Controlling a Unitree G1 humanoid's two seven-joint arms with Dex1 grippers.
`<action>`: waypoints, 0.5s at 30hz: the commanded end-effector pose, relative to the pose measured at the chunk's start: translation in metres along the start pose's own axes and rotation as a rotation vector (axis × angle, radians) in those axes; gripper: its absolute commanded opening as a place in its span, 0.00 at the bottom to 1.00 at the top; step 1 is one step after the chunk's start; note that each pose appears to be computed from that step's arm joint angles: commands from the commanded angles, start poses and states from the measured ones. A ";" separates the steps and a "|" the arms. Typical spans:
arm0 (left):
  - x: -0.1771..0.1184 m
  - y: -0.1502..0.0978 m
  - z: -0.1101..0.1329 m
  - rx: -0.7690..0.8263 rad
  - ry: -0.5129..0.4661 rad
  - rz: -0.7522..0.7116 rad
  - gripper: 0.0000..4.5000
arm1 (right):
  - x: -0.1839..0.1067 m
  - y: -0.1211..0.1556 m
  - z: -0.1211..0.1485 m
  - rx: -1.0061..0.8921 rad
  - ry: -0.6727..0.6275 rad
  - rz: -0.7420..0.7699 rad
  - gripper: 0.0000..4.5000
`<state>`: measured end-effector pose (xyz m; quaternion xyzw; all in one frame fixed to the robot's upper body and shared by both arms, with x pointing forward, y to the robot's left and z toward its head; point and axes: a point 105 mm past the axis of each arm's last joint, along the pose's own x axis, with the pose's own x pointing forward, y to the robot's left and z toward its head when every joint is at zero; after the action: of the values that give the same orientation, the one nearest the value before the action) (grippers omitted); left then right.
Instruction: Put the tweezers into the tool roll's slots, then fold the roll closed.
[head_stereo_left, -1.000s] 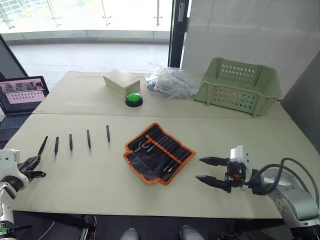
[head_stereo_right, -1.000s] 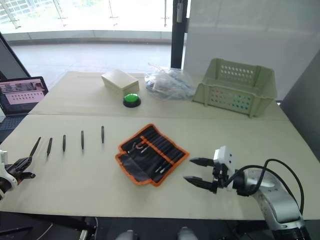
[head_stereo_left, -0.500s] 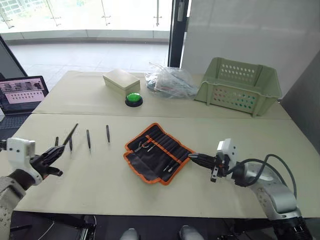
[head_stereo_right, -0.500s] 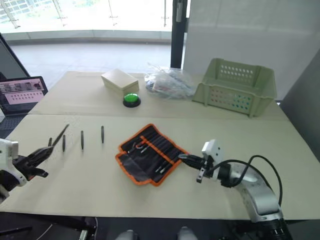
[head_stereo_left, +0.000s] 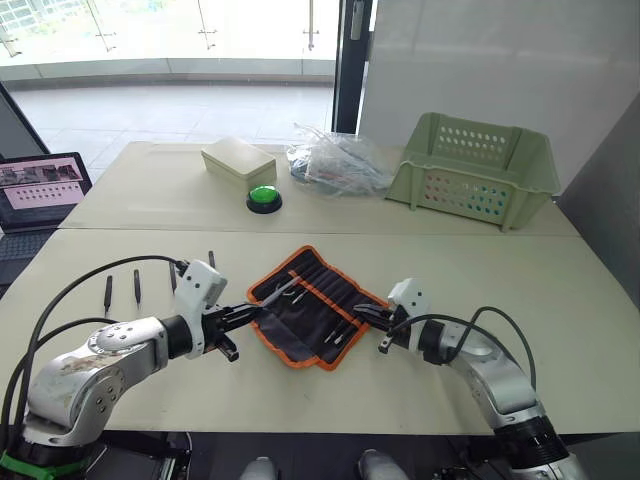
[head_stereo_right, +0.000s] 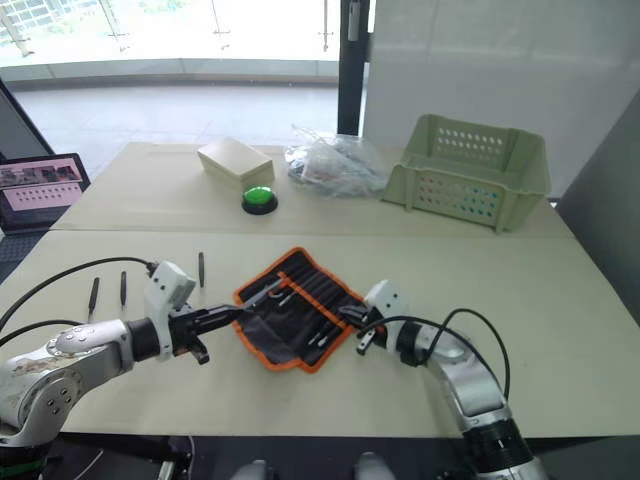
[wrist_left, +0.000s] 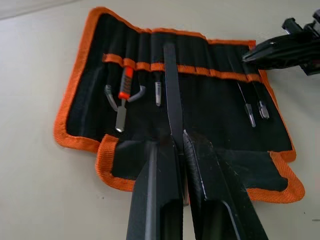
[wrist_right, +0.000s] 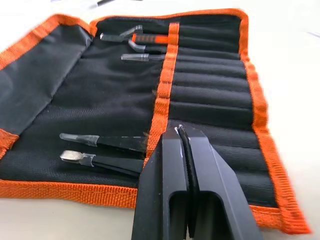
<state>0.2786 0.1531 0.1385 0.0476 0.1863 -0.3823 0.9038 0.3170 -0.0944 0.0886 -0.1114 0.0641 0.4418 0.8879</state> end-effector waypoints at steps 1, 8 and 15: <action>0.002 -0.002 -0.002 0.044 0.078 -0.009 0.00 | 0.001 -0.003 -0.001 -0.018 0.022 -0.031 0.01; 0.009 0.012 -0.003 0.079 0.166 0.020 0.00 | 0.001 0.008 -0.021 0.001 0.110 -0.030 0.01; 0.015 0.012 0.003 0.106 0.186 -0.012 0.00 | 0.007 0.013 -0.024 0.019 0.139 -0.039 0.01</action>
<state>0.2950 0.1510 0.1272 0.1147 0.2580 -0.3881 0.8773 0.3156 -0.0881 0.0839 -0.1308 0.0811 0.4168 0.8959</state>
